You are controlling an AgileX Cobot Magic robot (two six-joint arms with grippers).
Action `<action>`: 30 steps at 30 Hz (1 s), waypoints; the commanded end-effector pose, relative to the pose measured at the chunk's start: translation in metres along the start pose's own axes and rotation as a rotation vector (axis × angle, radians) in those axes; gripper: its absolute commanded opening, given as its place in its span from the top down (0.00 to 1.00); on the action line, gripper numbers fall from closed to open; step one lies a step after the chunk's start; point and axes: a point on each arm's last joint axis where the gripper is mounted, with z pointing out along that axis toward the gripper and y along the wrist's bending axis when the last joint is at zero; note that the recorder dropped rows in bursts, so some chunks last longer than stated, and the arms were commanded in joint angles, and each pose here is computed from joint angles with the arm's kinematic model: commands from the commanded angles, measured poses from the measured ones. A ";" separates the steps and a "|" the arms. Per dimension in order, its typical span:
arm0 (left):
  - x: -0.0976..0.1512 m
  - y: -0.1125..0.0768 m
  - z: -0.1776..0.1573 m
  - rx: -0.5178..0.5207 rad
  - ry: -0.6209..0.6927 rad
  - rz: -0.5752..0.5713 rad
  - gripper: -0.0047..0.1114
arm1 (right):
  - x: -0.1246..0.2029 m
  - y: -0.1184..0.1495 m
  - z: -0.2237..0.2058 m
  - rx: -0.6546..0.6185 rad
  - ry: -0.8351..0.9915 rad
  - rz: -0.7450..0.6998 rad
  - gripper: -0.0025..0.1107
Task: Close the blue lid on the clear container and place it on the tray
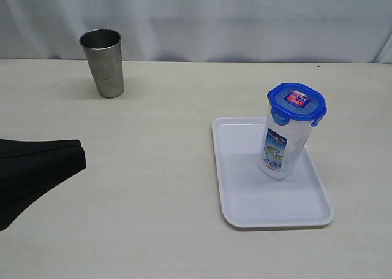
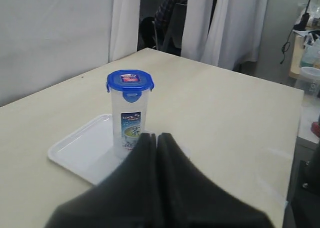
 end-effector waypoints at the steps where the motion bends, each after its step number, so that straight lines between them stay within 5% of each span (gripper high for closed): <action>1: 0.000 -0.005 -0.002 0.045 -0.007 -0.001 0.96 | 0.002 0.000 0.000 0.003 0.009 0.004 0.94; 6: -0.001 -0.005 -0.002 0.046 -0.020 -0.026 0.96 | 0.002 0.000 0.000 0.003 0.009 0.004 0.94; 10: -0.009 -0.003 -0.002 0.038 -0.103 -0.185 0.96 | 0.002 0.000 0.000 0.003 0.009 0.004 0.94; 12: -0.012 0.004 -0.002 -0.034 -0.149 -0.273 0.96 | 0.002 0.000 0.000 0.003 0.009 0.004 0.94; 16: -0.010 0.033 -0.009 -0.345 -0.215 -0.483 0.96 | 0.002 0.000 0.000 0.003 0.009 0.004 0.94; 24: 0.021 0.042 -0.012 -0.479 0.006 -0.014 0.96 | 0.002 0.000 0.000 0.003 0.009 0.004 0.94; 30: 0.037 0.050 -0.030 -0.610 -0.005 -0.026 0.96 | 0.002 0.000 0.000 0.003 0.009 0.004 0.94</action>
